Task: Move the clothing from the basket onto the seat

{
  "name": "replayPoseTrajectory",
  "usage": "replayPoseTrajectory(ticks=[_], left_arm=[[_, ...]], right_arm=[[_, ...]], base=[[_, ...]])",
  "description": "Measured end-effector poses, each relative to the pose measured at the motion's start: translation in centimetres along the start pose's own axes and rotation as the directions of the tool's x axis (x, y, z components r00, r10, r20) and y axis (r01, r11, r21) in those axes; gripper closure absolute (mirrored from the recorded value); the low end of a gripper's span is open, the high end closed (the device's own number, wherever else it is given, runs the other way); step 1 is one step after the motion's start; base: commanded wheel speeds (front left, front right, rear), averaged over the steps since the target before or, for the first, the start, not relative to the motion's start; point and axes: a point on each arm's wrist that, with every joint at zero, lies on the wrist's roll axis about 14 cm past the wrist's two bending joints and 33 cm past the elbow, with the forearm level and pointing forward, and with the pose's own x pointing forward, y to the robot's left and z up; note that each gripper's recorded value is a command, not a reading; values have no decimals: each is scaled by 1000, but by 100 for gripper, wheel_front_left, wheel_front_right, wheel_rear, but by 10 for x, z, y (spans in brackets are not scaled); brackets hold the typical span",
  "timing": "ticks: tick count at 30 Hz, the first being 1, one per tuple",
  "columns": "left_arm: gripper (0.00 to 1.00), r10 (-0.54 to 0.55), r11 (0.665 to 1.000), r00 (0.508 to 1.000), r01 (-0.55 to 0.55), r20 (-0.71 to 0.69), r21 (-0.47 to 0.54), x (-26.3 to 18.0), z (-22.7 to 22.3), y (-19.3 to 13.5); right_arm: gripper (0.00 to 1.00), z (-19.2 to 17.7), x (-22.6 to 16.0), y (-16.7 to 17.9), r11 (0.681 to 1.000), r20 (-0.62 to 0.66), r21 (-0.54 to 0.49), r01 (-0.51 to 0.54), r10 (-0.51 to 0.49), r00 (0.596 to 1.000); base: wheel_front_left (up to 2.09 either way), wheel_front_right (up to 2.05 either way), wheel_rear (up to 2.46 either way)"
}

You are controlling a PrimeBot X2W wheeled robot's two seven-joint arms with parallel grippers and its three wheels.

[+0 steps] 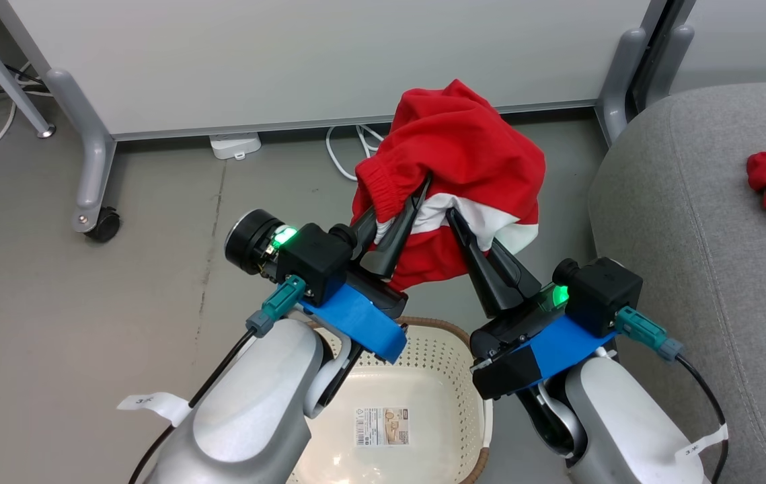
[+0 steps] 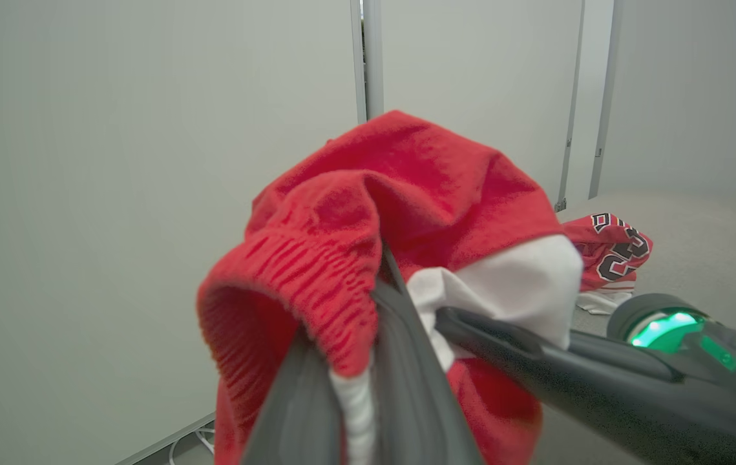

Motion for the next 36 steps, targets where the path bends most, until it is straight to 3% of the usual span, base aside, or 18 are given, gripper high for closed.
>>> replayPoseTrajectory(ticks=[1,2,3,4,5,19,36], left_arm=[[100,3,1000,1000,-3,-5,-5,0,-2,1],[91,6,1000,1000,-6,-12,-11,-1,-4,1],[58,7,1000,1000,-7,-15,-12,-1,-5,2],[3,7,1000,1000,-8,-15,-12,-1,-5,2],[0,8,1000,1000,-8,-18,-13,-1,-6,2],[0,11,1000,999,-12,-50,-18,-2,-18,5],[0,-19,999,996,17,-85,-31,11,-43,4]], right_arm=[[100,0,0,0,1000,1,0,0,0,1000],[100,0,0,0,1000,1,0,0,0,1000],[100,0,0,0,1000,1,0,-1,1,1000],[100,0,0,0,1000,1,0,0,0,1000],[100,0,0,0,1000,1,1,1,-1,1000],[100,9,3,-14,999,32,-24,33,-33,999],[100,23,-15,-84,970,81,-86,227,-221,972]], base=[[0,0,0],[0,0,0],[0,0,0],[0,0,0],[0,0,0],[0,0,0],[0,0,0]])
